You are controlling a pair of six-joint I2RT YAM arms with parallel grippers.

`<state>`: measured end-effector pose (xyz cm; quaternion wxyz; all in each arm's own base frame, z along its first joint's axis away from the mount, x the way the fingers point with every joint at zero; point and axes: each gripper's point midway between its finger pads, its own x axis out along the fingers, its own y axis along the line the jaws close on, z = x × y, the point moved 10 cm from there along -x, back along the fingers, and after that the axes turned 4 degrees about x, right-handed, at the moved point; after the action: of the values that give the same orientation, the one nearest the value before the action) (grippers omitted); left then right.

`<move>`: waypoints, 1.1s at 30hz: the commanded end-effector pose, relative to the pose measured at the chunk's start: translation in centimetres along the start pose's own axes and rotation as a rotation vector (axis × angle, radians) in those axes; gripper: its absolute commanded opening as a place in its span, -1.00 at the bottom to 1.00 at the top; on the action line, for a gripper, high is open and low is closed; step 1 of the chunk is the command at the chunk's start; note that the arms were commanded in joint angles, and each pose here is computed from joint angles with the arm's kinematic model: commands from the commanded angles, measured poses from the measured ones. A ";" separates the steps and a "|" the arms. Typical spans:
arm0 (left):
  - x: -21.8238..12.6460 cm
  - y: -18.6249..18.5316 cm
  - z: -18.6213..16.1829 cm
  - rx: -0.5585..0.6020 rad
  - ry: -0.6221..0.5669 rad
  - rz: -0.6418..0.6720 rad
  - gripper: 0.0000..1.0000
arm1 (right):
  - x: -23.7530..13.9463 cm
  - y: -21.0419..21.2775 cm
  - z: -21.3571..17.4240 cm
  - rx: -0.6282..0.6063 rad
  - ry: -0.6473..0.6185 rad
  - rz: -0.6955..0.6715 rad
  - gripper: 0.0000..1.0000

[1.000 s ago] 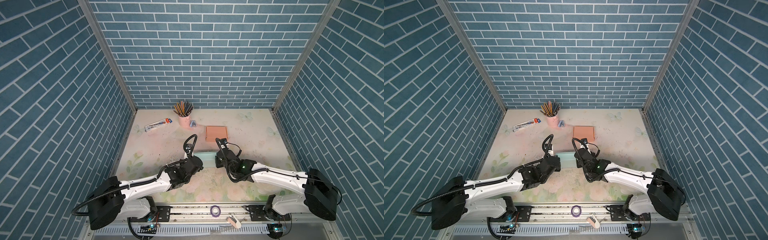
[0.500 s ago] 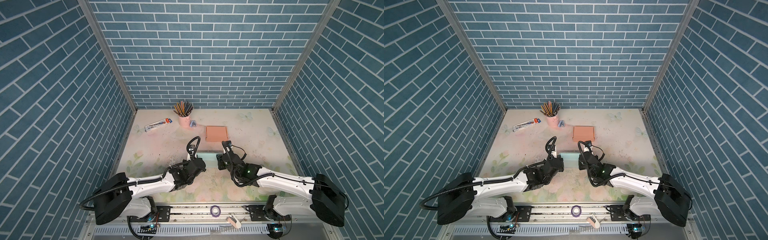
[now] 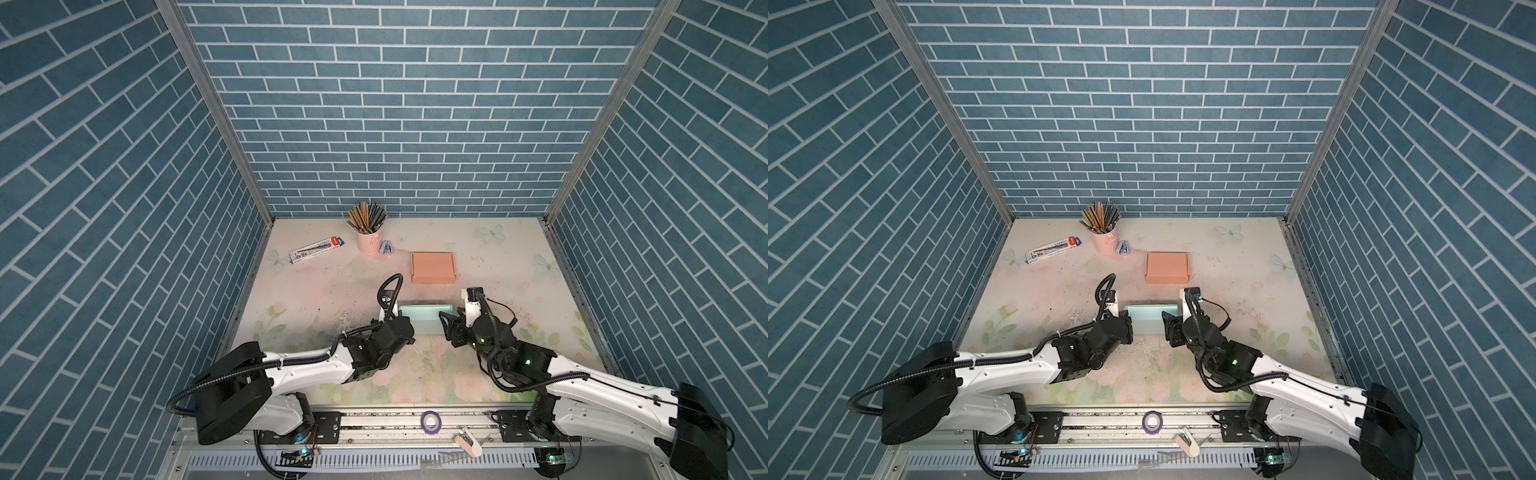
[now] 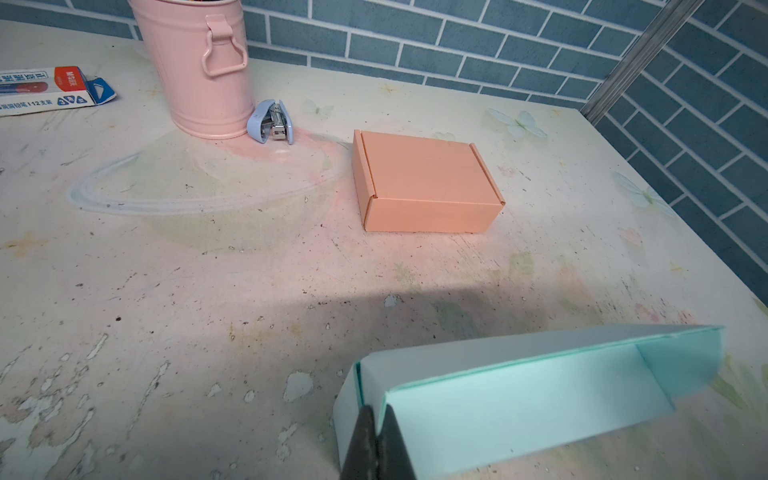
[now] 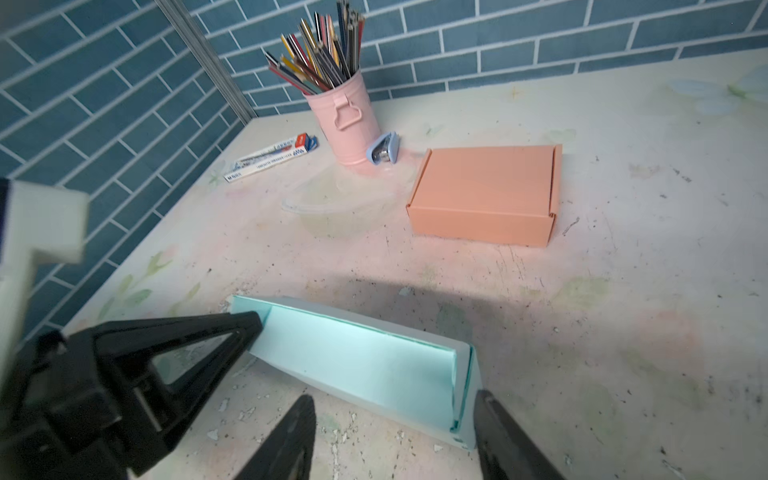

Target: Fold the paper box

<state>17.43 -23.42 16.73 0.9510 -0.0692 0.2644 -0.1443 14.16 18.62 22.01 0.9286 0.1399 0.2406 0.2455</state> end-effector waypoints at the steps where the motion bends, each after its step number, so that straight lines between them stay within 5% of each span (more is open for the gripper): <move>1: 0.2 0.1 -2.2 0.053 0.116 -0.008 -1.00 | -1.1 -0.3 1.1 -0.028 -0.055 -0.034 0.28; 14: 0.3 -0.3 -2.3 0.118 0.112 0.025 -1.00 | 2.6 -1.1 4.0 0.042 0.065 -0.151 0.36; 33: 0.3 -0.6 -2.6 0.120 0.127 0.005 -0.90 | 5.0 -2.6 -0.2 0.094 0.195 -0.180 0.20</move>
<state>17.07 -24.60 16.75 0.9509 -0.0424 0.2636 -0.1564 19.18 19.38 20.43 0.9195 0.1287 0.3285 0.1734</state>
